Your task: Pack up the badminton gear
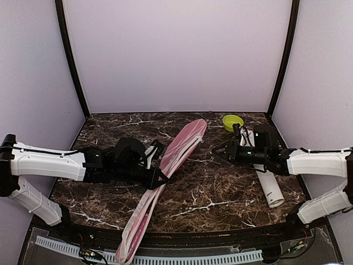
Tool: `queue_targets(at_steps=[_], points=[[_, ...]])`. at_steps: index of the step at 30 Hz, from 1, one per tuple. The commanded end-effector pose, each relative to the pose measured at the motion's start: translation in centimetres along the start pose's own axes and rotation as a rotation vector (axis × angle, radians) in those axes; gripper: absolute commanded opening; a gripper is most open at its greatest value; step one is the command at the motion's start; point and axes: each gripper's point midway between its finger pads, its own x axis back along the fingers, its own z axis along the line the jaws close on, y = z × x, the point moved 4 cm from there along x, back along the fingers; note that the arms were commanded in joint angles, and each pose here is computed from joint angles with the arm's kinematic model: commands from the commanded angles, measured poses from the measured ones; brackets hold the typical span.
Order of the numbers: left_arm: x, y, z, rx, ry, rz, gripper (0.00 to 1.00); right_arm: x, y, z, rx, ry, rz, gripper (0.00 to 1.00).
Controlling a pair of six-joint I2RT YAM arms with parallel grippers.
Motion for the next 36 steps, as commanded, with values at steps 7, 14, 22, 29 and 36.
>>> queue_targets(at_steps=[7,14,22,29,36], points=[[1.4,1.4,-1.7,0.001,-0.092,-0.078,0.0,-3.5,4.0,2.5,0.025,0.154,-0.047,0.53],[1.4,1.4,-1.8,0.0,-0.101,-0.079,0.0,-5.7,4.9,2.6,0.0,0.21,-0.029,0.5],[1.7,1.5,-1.8,-0.001,-0.099,-0.089,0.0,-7.5,5.5,1.8,-0.031,0.224,-0.016,0.4],[1.7,1.5,-1.7,0.001,-0.096,-0.09,0.0,-7.6,5.4,1.8,-0.042,0.242,-0.008,0.26],[1.5,1.4,-1.6,0.004,-0.092,-0.083,0.0,-7.4,5.4,1.9,-0.042,0.251,-0.006,0.21]])
